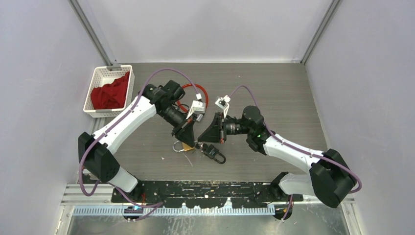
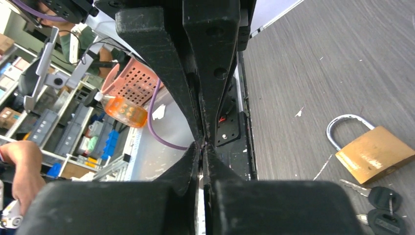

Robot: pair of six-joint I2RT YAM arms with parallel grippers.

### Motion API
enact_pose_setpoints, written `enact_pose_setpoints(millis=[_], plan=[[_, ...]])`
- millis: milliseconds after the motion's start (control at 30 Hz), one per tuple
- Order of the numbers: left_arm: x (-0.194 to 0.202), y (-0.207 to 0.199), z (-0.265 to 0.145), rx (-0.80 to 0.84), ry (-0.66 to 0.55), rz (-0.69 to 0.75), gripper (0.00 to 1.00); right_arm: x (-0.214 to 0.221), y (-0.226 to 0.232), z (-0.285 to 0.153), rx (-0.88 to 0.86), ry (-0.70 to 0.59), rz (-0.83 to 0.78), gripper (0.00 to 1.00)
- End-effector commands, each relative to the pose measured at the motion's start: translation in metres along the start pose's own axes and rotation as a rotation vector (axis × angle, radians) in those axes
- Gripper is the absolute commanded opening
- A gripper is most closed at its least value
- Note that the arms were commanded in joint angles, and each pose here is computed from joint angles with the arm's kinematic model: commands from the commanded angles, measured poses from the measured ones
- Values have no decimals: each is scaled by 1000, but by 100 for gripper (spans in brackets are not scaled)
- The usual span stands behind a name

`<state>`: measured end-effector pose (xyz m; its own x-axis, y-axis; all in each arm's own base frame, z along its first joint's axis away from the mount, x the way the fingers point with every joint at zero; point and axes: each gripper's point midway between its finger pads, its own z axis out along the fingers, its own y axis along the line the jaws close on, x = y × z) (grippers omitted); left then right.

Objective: Unlock with the key
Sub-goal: Adjust the key.

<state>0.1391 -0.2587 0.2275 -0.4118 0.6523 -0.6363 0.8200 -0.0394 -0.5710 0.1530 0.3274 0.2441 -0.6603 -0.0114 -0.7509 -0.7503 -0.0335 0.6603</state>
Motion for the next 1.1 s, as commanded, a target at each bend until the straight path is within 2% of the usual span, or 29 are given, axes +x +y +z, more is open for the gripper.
enact_pose_setpoints(millis=[0,67,100,200,233,300,367,400,633,767,933,1067], plan=[[-9,-6,-6,6,-18,24,0,-25,16,3,-35,-58,-100,2],[-8,-4,-6,-4,-10,22,0,-26,15,2,-19,-68,-101,1],[-7,0,-6,-24,-3,13,15,-26,13,1,-9,-68,-95,1],[-5,23,-8,-145,20,-21,76,-24,2,-4,39,-65,-53,1],[-2,31,-9,-184,35,-21,84,-22,-1,-6,50,-62,-38,1],[6,46,-11,-252,71,-16,87,-18,-7,-12,77,-61,-4,1],[18,62,-12,-318,118,-12,96,-13,-13,-18,108,-58,30,1],[25,70,-13,-348,144,-11,97,-10,-16,-21,126,-57,48,1],[74,115,-7,-467,278,29,99,6,-43,-48,285,-60,197,1],[95,152,2,-577,353,87,100,5,-56,-75,407,-104,238,1],[105,182,9,-705,397,168,100,4,-60,-106,537,-169,238,1],[118,184,7,-736,447,248,100,4,-61,-117,600,-185,214,1]])
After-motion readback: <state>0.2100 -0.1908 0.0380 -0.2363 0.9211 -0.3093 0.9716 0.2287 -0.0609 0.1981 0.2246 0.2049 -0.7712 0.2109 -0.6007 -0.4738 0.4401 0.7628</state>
